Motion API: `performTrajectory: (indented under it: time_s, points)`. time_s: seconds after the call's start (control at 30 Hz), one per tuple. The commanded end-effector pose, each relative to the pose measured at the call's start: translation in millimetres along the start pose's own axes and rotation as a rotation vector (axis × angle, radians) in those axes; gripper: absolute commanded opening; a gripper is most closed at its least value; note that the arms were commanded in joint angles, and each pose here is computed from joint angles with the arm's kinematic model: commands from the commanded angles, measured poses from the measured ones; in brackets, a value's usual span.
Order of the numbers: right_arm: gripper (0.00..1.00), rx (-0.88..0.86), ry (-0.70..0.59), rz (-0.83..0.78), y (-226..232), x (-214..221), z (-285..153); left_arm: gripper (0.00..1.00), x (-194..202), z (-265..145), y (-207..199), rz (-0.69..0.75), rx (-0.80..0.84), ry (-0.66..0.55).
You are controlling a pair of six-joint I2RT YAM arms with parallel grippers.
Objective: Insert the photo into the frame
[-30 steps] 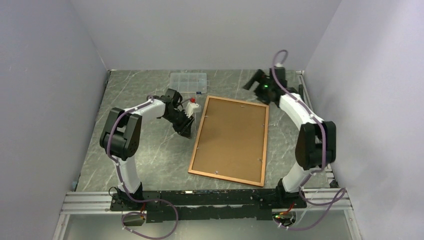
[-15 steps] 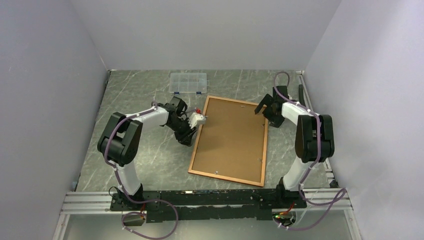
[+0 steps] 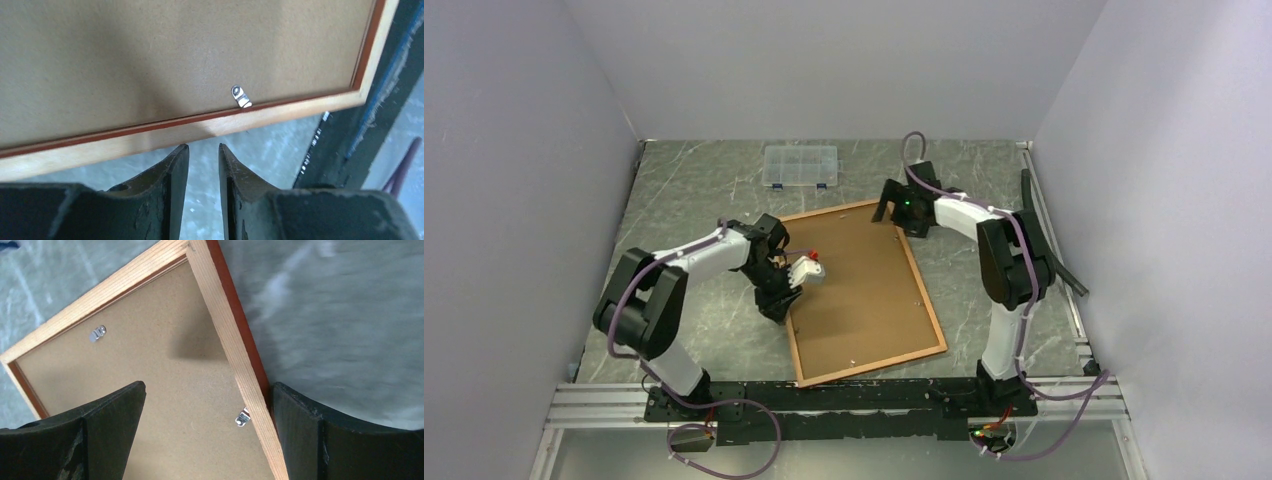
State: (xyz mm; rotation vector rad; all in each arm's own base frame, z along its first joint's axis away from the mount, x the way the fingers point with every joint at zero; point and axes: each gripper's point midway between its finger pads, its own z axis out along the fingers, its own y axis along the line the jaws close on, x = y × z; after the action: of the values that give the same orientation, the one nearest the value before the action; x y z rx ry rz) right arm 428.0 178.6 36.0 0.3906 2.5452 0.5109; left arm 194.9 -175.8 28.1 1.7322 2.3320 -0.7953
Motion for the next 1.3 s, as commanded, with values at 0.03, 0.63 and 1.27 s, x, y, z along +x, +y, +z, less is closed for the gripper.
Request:
performTrajectory:
  time_s: [0.03, 0.63, 1.27]
  points:
    - [1.0, -0.22, 0.14, -0.041, 89, 30, 7, 0.34, -10, -13, -23, 0.113, 0.023, -0.056]
    - [1.0, -0.069, 0.058, 0.0, 42, 56, -121, 0.35, -51, -140, 123, -0.147, -0.379, -0.254]
    - [1.0, -0.216, 0.46, 0.164, -8, 227, -167, 0.29, 30, -140, 247, -0.513, -0.514, -0.313]
